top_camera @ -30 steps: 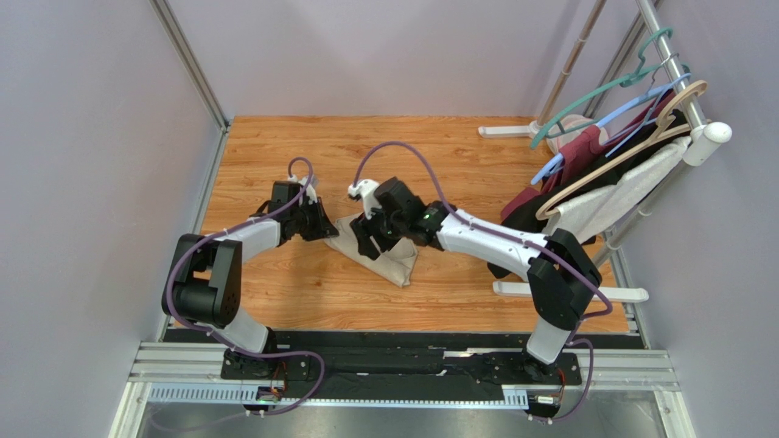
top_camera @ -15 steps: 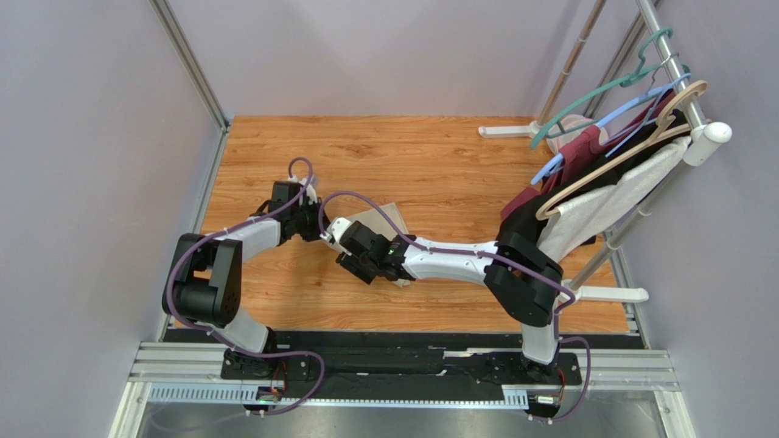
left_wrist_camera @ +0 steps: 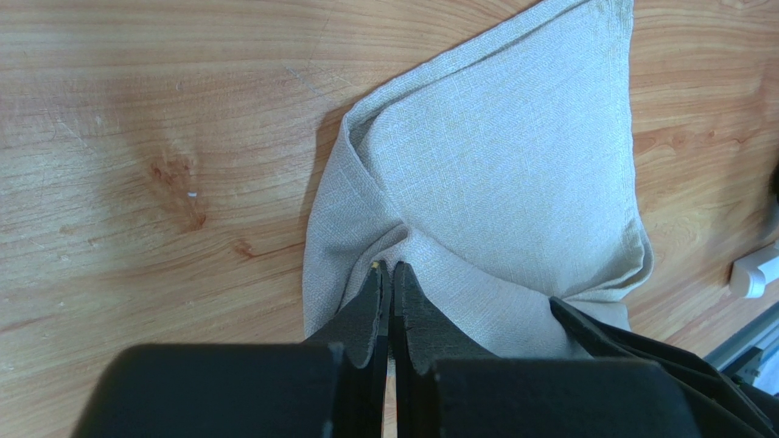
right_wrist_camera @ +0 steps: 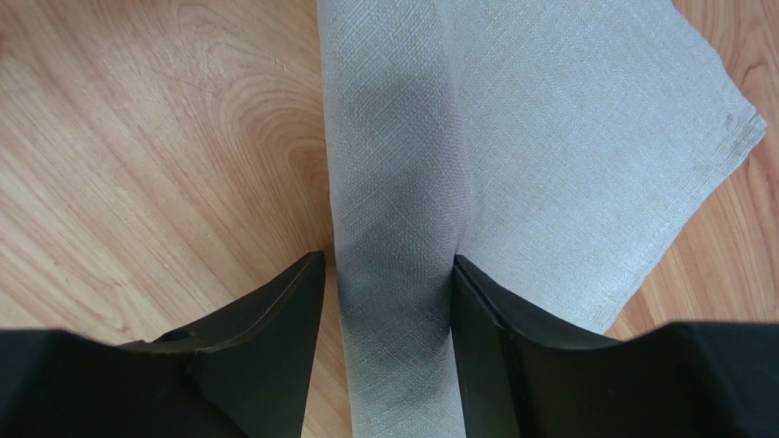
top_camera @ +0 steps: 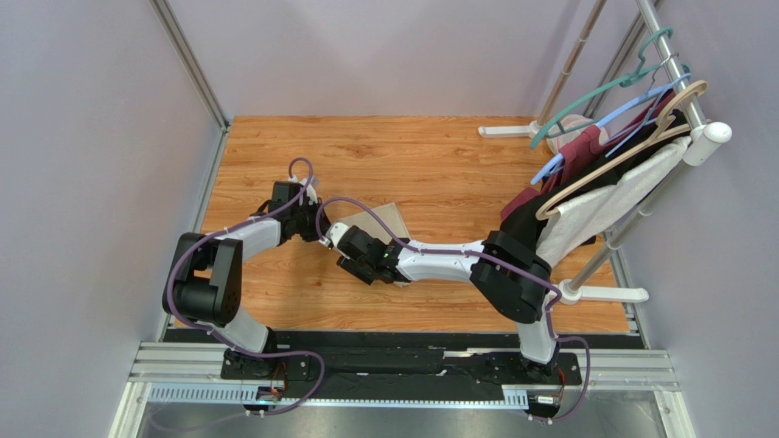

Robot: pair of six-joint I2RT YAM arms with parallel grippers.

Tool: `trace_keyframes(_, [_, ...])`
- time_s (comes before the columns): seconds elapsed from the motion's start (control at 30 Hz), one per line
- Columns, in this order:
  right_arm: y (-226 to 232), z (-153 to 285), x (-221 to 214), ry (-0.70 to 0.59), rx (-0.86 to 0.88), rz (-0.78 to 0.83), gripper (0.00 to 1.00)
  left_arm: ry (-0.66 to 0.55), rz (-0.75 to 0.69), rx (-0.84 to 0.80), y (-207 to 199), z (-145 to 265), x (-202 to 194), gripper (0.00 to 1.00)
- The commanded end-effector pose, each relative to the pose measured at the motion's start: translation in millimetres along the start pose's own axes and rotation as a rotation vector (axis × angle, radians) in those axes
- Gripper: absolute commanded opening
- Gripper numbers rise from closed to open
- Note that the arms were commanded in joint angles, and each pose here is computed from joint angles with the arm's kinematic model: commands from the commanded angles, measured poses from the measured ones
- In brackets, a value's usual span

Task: Fold the napkin, place the utensils inside, and roll it up
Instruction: Roll the napkin with the utensil

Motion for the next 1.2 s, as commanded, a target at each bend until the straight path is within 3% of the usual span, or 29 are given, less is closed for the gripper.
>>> trace_keyframes(0.0, [4,-11,-6,0.013,-0.011,0.02,0.54,-0.014,-0.035,-0.03,-8,-1,10,0.0])
trace_keyframes(0.13, [3,-16,-10,0.029,-0.022,0.013,0.44,-0.015,-0.036,-0.028,-8,-1,10,0.0])
trace_keyframes(0.27, [0,-22,-15,0.055,-0.028,-0.002,0.24,-0.023,-0.04,-0.028,-9,1,12,0.02])
trace_keyframes(0.33, [3,-23,-18,0.073,0.024,-0.017,0.17,-0.048,-0.044,-0.025,-12,5,16,0.17])
trace_keyframes(0.37, [1,-22,-18,0.074,0.048,-0.032,0.16,-0.059,-0.045,-0.017,-12,6,17,0.38])
trace_keyframes(0.43, [4,-20,-20,0.077,0.13,-0.071,0.13,-0.107,-0.044,0.024,-12,13,23,0.63])
trace_keyframes(0.53, [1,-14,-21,0.073,0.235,-0.137,0.12,-0.171,-0.041,0.092,-10,24,27,0.73])
trace_keyframes(0.83, [-6,-10,-17,0.071,0.577,-0.325,0.11,-0.225,-0.024,0.142,-3,39,13,0.76])
trace_keyframes(1.17, [-32,-27,-21,0.071,0.791,-0.535,0.09,-0.206,-0.034,0.062,-1,37,-6,0.75])
Point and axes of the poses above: each gripper's point midway between its finger pads, its own z axis back along the fingers, its own y axis along the line the jaws close on, x = y × z, the point moved 8 cm from there along z, back along the fingers, and after that the axes turned 4 degrees about z, right-handed, at the moved point
